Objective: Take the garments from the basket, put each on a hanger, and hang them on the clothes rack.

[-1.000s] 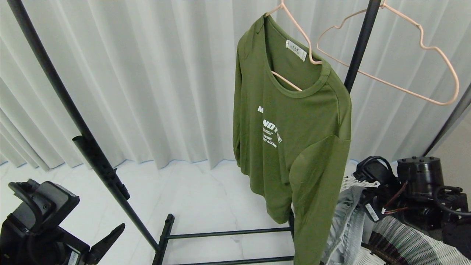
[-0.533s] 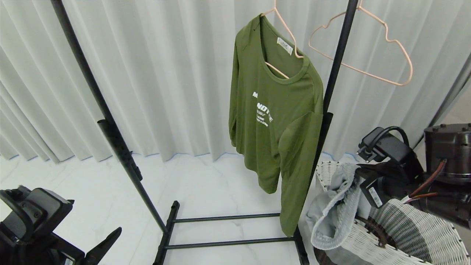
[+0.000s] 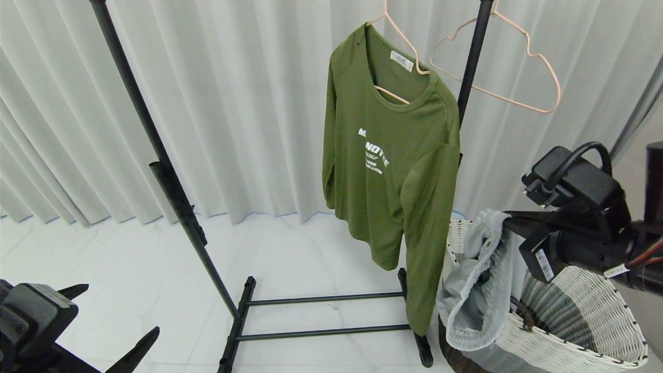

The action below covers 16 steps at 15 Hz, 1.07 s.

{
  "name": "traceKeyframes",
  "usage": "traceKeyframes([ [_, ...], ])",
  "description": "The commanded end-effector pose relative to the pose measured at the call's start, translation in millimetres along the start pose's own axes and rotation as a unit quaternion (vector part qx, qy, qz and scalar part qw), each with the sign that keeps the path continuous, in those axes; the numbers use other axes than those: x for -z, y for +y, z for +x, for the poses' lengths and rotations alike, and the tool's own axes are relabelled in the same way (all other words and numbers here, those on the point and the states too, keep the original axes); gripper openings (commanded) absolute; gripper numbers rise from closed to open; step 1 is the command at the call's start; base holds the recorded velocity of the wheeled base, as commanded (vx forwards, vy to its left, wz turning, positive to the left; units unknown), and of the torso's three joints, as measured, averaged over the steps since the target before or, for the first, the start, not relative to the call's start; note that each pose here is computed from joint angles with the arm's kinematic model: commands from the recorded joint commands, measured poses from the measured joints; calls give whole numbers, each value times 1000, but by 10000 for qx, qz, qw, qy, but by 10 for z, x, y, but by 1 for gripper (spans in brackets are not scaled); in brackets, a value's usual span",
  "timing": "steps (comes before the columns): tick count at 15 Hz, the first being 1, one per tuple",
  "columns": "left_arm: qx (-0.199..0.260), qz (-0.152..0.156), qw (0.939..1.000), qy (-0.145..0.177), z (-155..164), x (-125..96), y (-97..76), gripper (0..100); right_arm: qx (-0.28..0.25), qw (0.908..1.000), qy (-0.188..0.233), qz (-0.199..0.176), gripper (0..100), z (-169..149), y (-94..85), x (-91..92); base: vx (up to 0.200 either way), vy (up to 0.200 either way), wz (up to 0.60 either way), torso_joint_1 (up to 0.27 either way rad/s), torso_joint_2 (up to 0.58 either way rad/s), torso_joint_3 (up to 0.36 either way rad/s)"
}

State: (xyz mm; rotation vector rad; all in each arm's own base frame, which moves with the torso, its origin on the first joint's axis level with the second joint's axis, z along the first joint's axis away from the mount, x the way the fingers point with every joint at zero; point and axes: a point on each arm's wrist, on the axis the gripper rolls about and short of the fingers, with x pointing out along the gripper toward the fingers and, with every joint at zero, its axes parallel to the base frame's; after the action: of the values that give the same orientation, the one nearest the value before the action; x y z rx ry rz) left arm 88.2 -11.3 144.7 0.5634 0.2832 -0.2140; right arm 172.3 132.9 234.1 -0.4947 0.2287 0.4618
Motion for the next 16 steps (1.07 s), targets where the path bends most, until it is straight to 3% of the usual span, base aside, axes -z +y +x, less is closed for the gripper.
traceKeyframes([
  [1, -67, 3, 9999, -111, -32, -23, 14, 100, -44, 9998, -182, 7, 0, -35, 8, -90, 0, 200, 0, -2, 2, 7],
  [6, -58, -2, 9999, -125, -32, -28, 15, 100, -218, 9994, -255, -49, 0, -26, 92, -139, 0, 160, 0, 4, 2, 1],
  [10, 843, 175, 9944, -617, -24, -98, -96, 100, -455, 9977, -484, 110, 0, 48, 206, -339, 0, 0, 0, 0, 0, 0],
  [12, 1322, 205, 9892, -606, 27, -73, -164, 100, -658, 9956, -636, 216, 0, 36, 305, -442, 0, 0, 0, 0, 0, 0],
  [14, 1866, 140, 9791, -799, 80, -149, -192, 100, -883, 9927, -753, 335, 0, -18, 404, -500, 0, 0, 0, 0, 0, 0],
  [16, 2658, -204, 9585, -1006, 187, -387, -264, 100, -1199, 9872, -927, 506, 0, -115, 529, -579, 0, 0, 0, 0, 0, 0],
])
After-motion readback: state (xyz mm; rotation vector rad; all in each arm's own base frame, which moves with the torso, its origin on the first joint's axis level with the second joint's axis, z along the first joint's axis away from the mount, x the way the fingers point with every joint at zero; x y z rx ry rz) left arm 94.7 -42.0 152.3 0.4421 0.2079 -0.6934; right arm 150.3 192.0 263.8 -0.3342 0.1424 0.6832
